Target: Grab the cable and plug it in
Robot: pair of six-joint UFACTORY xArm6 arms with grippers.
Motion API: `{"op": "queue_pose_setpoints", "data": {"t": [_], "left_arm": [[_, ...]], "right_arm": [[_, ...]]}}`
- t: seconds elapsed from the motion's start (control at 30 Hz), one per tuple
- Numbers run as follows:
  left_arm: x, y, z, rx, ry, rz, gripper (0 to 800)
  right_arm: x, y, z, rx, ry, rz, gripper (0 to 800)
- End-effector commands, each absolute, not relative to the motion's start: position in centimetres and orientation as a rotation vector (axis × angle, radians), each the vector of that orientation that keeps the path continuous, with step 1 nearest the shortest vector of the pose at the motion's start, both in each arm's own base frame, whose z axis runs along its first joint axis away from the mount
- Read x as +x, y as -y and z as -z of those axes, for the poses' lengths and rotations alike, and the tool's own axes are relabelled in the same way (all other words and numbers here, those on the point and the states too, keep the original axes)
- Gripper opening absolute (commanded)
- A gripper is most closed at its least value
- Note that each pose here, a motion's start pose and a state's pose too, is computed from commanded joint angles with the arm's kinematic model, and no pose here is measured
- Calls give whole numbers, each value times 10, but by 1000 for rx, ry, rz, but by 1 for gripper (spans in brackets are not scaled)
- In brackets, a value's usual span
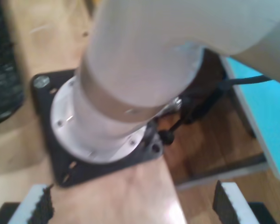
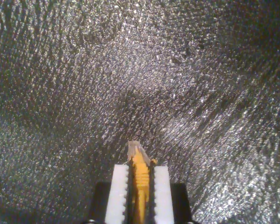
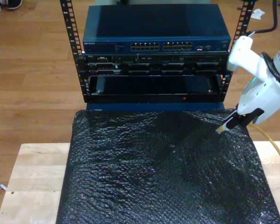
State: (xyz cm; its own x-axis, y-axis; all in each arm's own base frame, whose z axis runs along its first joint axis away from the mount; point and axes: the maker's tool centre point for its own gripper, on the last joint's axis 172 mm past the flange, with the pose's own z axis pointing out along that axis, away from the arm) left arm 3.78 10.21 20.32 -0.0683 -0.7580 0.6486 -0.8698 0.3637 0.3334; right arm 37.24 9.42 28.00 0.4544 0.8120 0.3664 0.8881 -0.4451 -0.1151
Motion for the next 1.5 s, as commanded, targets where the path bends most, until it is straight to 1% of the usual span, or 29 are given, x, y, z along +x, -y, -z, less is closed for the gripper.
{"op": "queue_pose_setpoints", "data": {"t": [0.27, 0.37, 0.57, 0.77, 1.2, 1.5], "left_arm": [[19, -112, -156, 1492, 1891, -261, 798], [15, -114, -149, 1502, 1907, -294, 799], [6, -100, -137, 1466, 1900, -334, 798], [8, -105, -117, 1492, 1943, -315, 799], [-5, -123, -68, 1657, 2031, -323, 800], [-3, -119, -44, 1689, 2069, -310, 800]], "right_arm": [[372, -94, -279, -2417, 1458, 372, 0], [372, -94, -279, -2417, 1458, 372, 0], [372, -94, -279, -2418, 1456, 372, 0], [369, -91, -275, -2422, 1462, 354, 0], [365, -90, -267, -2423, 1460, 332, 0], [366, -90, -267, -2422, 1463, 333, 0]]}}
